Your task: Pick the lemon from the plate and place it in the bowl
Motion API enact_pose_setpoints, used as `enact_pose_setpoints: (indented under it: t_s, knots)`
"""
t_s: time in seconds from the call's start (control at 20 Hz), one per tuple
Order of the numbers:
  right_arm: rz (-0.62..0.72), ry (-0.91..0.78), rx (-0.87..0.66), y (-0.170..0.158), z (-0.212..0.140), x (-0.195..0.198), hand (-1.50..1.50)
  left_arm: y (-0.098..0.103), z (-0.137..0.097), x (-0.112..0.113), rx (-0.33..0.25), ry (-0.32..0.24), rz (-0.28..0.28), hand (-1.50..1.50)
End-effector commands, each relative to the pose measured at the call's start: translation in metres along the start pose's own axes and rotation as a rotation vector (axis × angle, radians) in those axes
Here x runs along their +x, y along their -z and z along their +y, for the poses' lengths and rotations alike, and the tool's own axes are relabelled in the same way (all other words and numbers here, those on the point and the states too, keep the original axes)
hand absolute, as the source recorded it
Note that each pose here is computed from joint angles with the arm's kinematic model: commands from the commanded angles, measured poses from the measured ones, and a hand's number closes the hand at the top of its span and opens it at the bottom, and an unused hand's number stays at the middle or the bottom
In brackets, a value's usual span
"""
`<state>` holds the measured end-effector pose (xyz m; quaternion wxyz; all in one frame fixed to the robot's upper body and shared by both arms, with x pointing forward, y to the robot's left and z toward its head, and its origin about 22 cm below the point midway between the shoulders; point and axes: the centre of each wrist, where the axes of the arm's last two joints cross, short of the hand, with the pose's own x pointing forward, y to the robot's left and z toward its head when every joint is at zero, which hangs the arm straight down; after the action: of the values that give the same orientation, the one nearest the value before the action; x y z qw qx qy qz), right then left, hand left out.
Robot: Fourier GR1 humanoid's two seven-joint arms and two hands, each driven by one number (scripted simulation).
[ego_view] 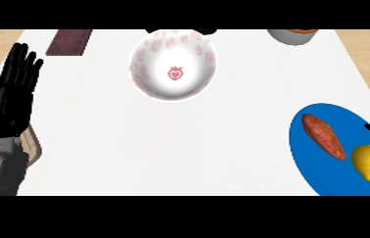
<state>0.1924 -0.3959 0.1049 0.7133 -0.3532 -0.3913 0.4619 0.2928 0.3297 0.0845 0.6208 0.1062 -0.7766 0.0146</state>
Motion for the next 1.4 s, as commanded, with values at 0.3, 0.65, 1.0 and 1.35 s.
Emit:
enact_pose_setpoints:
  t_s: [0.3, 0.65, 1.0, 1.35]
  knots:
    - [0.023, -0.025, 0.018, 0.025, 0.005, -0.013, -1.50, 0.003, -0.001, -0.005, 0.006, -0.006, 0.006, 0.00]
    - [0.065, 0.007, 0.043, 0.043, 0.025, -0.028, -1.50, -0.011, 0.009, -0.011, -0.001, 0.017, -0.007, 0.00]
    - [0.112, -0.022, 0.058, 0.062, 0.012, -0.029, -1.50, 0.014, -0.010, -0.012, -0.001, 0.005, 0.015, 0.00]
    - [0.021, -0.046, -0.064, 0.054, 0.035, -0.049, 1.50, -0.007, -0.002, 0.013, -0.006, -0.008, 0.010, 0.00]
